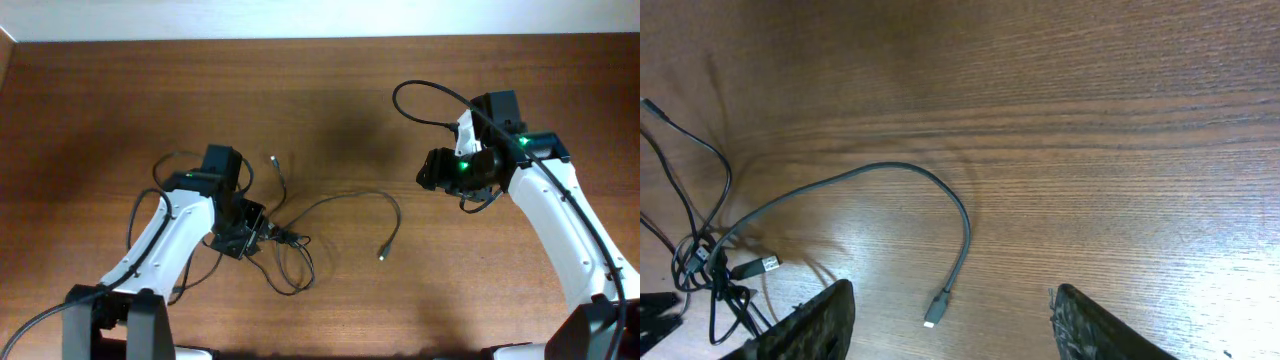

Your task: Untangle cables

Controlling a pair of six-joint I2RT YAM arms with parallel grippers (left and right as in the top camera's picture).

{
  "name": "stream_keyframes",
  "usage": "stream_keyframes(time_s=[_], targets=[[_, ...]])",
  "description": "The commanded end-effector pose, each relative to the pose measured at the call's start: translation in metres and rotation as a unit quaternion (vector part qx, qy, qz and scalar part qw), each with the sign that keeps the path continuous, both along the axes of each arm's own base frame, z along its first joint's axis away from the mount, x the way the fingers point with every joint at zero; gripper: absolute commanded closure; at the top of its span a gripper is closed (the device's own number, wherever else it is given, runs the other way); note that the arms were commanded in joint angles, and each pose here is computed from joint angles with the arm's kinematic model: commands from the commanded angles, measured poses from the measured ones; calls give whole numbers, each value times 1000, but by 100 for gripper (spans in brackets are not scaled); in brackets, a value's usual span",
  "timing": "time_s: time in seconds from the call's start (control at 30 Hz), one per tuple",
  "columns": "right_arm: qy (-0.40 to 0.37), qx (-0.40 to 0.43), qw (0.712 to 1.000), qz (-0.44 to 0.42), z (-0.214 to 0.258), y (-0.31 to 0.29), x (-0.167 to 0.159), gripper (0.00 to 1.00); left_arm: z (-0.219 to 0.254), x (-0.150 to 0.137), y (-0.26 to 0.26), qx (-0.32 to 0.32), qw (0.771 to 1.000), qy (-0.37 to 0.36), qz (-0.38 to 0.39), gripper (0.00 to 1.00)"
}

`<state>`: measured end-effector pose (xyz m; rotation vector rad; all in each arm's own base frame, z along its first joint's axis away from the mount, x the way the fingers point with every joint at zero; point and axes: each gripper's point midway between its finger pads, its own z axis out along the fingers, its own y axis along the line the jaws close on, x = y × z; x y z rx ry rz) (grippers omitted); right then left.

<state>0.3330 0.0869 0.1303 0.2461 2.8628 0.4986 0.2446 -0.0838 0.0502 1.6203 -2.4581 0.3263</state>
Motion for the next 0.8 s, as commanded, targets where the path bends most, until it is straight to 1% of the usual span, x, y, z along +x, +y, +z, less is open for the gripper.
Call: stream_keyframes(time_s=[0.0,0.07,0.1,0.2,0.23,0.3,0.37,0.4,0.43,0.5,0.57,0.6,0.63,0.7,0.73,0.77], targets=[[-7,-5,1000,1,3,-3,-2,36,-15,-15,4,10,999,19,41,78],[-8,-5,1000,1,3,-3,-2,36,-23,-16,2,1,999,15,42,76],[-8,-5,1000,1,3,-3,-2,36,-25,-14,0,-3,999,9,42,76],[-8,-5,1000,1,3,-3,-2,36,-30,-9,-2,-10,999,-7,41,86],[-8,-5,1000,1,3,-3,-2,36,-26,-9,-12,-41,998,-5,40,82],[-8,-5,1000,1,3,-3,-2,36,-17,-7,-31,-103,994,-9,22,77],[-8,-5,1000,2,3,-3,-2,36,-5,-4,-44,-146,989,-26,-3,64],[-8,-5,1000,2,3,-3,-2,36,3,0,-46,-153,987,-46,-19,59],[-8,-5,1000,2,3,-3,-2,36,12,5,-46,-152,985,-69,-32,55],[-8,-5,1000,2,3,-3,-2,36,22,15,-36,-117,987,-108,-34,48],[-8,-5,1000,2,3,-3,-2,36,25,23,-14,-49,989,-140,-18,41],[-8,-5,1000,2,3,-3,-2,36,26,26,-6,-25,989,-148,-9,40],[-8,-5,1000,2,3,-3,-2,36,25,28,2,-4,989,-149,6,42],[-8,-5,1000,2,3,-3,-2,36,18,26,3,-3,991,-128,37,56],[-8,-5,1000,2,3,-3,-2,36,13,25,0,-6,992,-115,45,59],[-8,-5,1000,2,3,-3,-2,36,8,22,-4,-8,994,-100,48,59]])
